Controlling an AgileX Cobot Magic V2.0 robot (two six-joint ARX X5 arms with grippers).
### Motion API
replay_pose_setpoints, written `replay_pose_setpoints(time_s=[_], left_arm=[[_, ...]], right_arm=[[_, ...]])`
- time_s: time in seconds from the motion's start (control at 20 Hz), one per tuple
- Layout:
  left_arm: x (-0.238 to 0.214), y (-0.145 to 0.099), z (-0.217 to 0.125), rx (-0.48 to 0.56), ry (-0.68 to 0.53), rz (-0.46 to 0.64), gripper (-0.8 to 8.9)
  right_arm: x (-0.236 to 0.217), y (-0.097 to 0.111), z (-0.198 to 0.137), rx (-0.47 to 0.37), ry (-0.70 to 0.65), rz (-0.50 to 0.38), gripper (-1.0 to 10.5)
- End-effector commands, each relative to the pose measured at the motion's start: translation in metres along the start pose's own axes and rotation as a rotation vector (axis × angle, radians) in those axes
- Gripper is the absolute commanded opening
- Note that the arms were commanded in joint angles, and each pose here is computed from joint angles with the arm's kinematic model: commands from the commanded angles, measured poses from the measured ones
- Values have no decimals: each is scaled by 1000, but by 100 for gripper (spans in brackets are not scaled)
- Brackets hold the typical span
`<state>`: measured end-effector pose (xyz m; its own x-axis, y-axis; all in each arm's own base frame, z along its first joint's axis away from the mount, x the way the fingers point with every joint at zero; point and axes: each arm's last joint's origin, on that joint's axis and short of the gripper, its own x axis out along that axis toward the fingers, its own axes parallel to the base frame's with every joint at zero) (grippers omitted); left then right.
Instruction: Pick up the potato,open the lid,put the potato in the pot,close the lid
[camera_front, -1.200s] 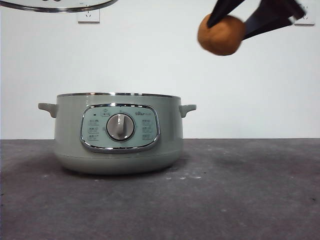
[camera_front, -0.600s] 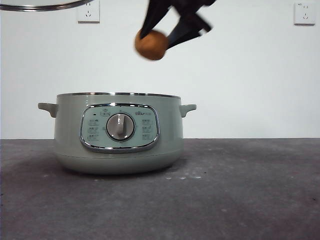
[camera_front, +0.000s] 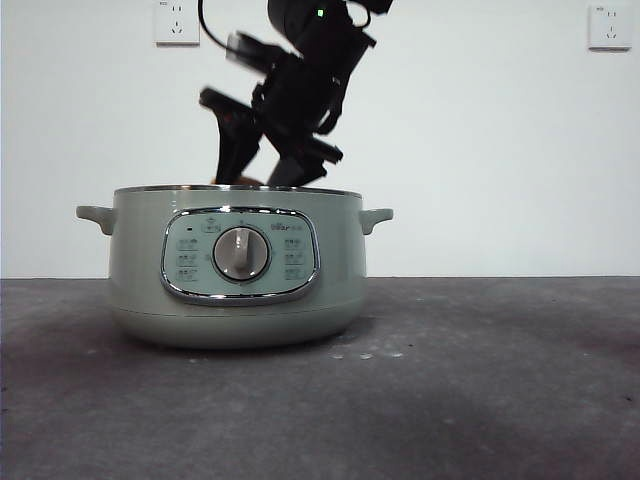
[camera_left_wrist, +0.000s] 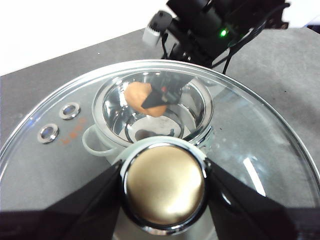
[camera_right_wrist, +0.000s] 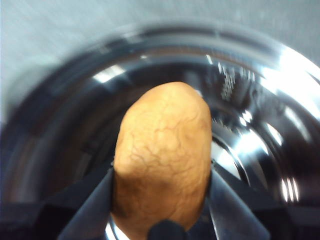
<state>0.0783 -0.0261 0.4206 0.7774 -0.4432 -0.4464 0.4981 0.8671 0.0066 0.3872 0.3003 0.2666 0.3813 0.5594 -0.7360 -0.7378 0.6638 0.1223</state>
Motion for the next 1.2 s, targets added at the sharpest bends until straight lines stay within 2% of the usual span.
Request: replay_pose_setpoints(time_s=[0.05,0.55,0.8,0.9,1.05,1.2], left_arm=[[-5,-1,3,5,-47,1,-8],[-5,-1,3,6,-47,1,-8],[-5,-1,3,6,-47,1,-8],[-5,-1,3,6,-47,1,-8],[-5,-1,3,6,-47,1,-8],[-5,-1,3,5,-47,1,-8]], right_arm=[[15,-2,-7,-15,42,-11,-12],[32,-6,-25,-19,173,-41,-12],[34,-7,-27,-17,189,-41,-12],[34,-7,-27,-15,189,-41,57],[35,-3,-26,-15,185,-37,418],[31,0,-21,-23,170,-36,442]])
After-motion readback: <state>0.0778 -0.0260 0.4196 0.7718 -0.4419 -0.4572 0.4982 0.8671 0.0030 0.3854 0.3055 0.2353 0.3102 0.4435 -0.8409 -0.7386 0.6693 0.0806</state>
